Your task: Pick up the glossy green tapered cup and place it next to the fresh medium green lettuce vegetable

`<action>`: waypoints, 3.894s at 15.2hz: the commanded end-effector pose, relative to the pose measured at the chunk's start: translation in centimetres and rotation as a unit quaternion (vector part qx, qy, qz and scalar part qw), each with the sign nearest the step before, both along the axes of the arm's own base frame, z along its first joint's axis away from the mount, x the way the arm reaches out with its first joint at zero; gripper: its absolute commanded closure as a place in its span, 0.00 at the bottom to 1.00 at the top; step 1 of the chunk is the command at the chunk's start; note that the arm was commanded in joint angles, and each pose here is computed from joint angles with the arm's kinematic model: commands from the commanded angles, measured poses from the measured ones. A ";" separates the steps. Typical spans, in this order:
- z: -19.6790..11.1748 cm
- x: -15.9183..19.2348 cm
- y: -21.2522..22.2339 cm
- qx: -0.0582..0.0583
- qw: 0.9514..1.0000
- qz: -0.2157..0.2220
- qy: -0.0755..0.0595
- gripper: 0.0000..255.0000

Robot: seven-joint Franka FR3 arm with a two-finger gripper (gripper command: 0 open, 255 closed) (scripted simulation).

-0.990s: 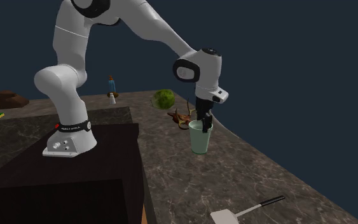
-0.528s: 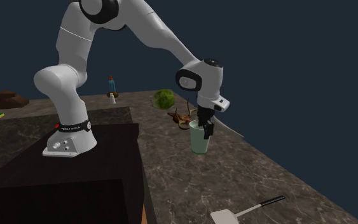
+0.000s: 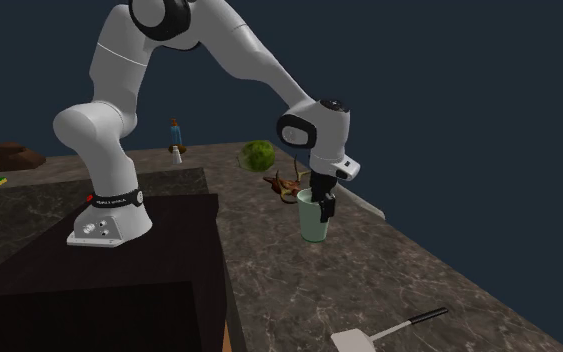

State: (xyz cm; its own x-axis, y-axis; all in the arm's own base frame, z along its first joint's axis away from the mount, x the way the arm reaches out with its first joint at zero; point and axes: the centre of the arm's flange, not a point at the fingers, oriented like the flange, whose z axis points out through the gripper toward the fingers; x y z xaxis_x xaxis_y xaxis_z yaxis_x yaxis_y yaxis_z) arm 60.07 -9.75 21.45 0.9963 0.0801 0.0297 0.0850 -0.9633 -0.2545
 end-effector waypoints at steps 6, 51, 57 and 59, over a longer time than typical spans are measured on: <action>0.0 0.0 0.0 0.000 1.000 0.000 0.000 1.00; 21.1 0.0 0.0 0.000 1.000 0.000 0.000 1.00; 24.3 0.0 0.0 0.000 1.000 0.000 0.000 1.00; 25.0 0.0 0.0 0.000 1.000 0.000 0.000 1.00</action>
State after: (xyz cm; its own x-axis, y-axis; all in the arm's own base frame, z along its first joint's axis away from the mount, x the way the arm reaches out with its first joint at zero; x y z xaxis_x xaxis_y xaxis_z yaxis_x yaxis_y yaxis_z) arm 60.20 -9.78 45.97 0.9963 0.0802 0.0296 0.0851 -0.9634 -0.2544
